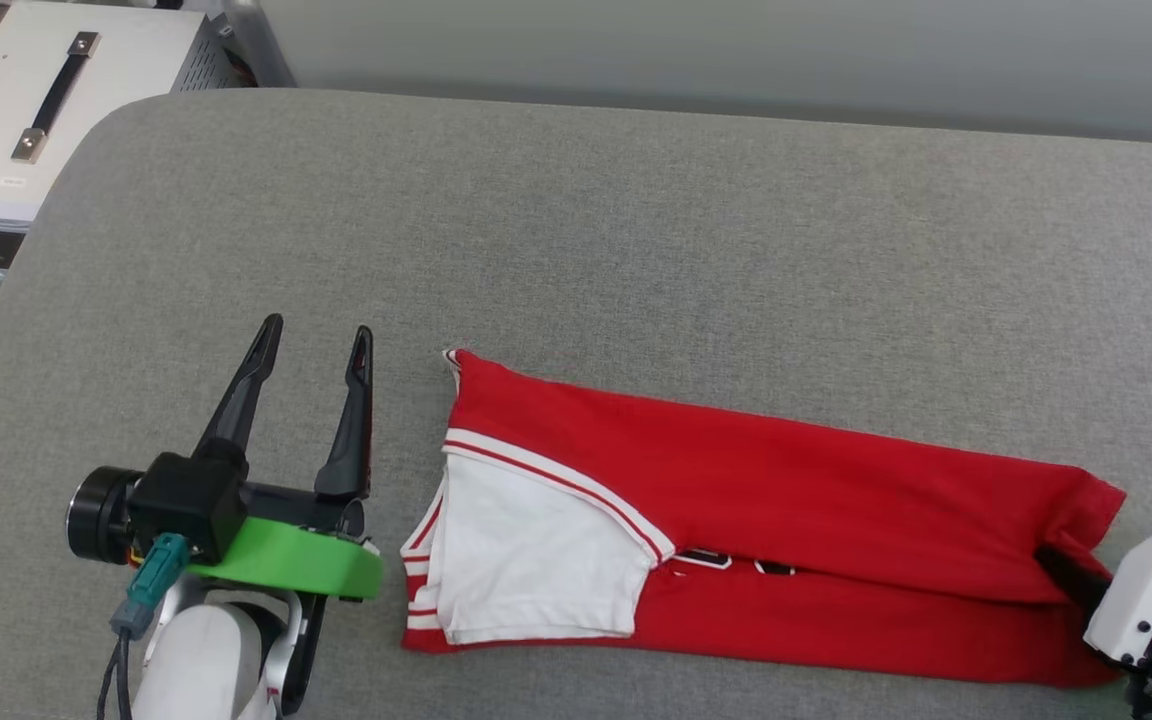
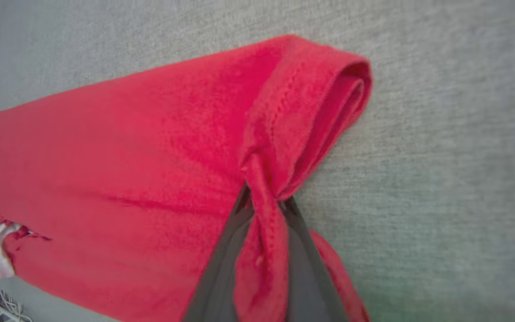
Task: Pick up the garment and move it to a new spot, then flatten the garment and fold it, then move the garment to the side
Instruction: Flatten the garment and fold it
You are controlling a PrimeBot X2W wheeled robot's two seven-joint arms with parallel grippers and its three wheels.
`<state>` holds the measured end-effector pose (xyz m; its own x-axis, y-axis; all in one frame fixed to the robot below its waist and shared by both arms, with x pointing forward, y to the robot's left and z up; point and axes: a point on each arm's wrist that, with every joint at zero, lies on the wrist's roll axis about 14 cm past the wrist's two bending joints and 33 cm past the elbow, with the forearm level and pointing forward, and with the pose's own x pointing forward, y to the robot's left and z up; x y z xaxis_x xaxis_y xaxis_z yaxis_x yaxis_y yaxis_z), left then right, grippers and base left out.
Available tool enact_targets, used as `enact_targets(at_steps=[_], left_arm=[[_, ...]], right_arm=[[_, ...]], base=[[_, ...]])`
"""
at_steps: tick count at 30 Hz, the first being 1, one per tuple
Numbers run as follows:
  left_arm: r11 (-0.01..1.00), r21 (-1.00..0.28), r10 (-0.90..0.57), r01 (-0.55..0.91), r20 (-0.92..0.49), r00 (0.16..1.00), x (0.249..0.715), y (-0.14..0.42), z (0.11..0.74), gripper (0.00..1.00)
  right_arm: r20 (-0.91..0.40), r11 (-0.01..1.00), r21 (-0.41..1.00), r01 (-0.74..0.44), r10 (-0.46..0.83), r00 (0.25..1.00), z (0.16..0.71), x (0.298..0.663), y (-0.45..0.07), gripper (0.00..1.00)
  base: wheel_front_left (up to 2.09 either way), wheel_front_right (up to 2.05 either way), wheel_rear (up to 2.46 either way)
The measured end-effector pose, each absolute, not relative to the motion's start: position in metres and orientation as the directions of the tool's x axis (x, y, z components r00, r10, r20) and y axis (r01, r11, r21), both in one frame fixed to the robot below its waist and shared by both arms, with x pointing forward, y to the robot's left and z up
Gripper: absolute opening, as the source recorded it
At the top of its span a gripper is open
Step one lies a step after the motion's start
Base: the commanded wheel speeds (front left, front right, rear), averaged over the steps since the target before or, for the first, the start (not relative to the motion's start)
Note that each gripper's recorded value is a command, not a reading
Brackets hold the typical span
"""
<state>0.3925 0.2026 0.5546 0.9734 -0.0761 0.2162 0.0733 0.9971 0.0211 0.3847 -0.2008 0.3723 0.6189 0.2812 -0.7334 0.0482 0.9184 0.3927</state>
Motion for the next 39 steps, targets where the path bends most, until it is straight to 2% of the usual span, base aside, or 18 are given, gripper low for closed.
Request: enact_targets(at_steps=[4, 10, 15, 27, 39], left_arm=[[0.997, 0.011, -0.078, 0.077, 0.215, 0.973, 0.390, 0.201, 0.554, 1.00], [0.996, 0.009, -0.087, 0.087, 0.227, 0.970, 0.389, 0.198, 0.558, 1.00], [0.996, -0.002, -0.083, 0.086, 0.233, 0.969, 0.387, 0.198, 0.560, 1.00], [0.995, -0.040, -0.076, 0.088, 0.241, 0.968, 0.378, 0.192, 0.561, 1.00], [0.998, -0.052, -0.017, 0.031, 0.243, 0.970, 0.358, 0.208, 0.562, 1.00]], right_arm=[[-0.731, 0.936, 0.343, 0.080, 0.212, 0.649, 0.377, 0.384, -0.228, 0.00], [-0.733, 0.967, 0.198, 0.162, 0.036, 0.679, 0.390, 0.381, -0.292, 0.00], [-0.718, 0.964, 0.195, 0.179, 0.016, 0.696, 0.397, 0.378, -0.299, 0.00], [-0.657, 0.971, 0.232, 0.053, 0.116, 0.745, 0.427, 0.370, -0.257, 0.00], [-0.550, 0.900, 0.401, -0.169, 0.384, 0.741, 0.464, 0.366, -0.145, 0.00]], base=[[0.00, 0.00, 0.00], [0.00, 0.00, 0.00], [0.00, 0.00, 0.00], [0.00, 0.00, 0.00], [0.00, 0.00, 0.00]])
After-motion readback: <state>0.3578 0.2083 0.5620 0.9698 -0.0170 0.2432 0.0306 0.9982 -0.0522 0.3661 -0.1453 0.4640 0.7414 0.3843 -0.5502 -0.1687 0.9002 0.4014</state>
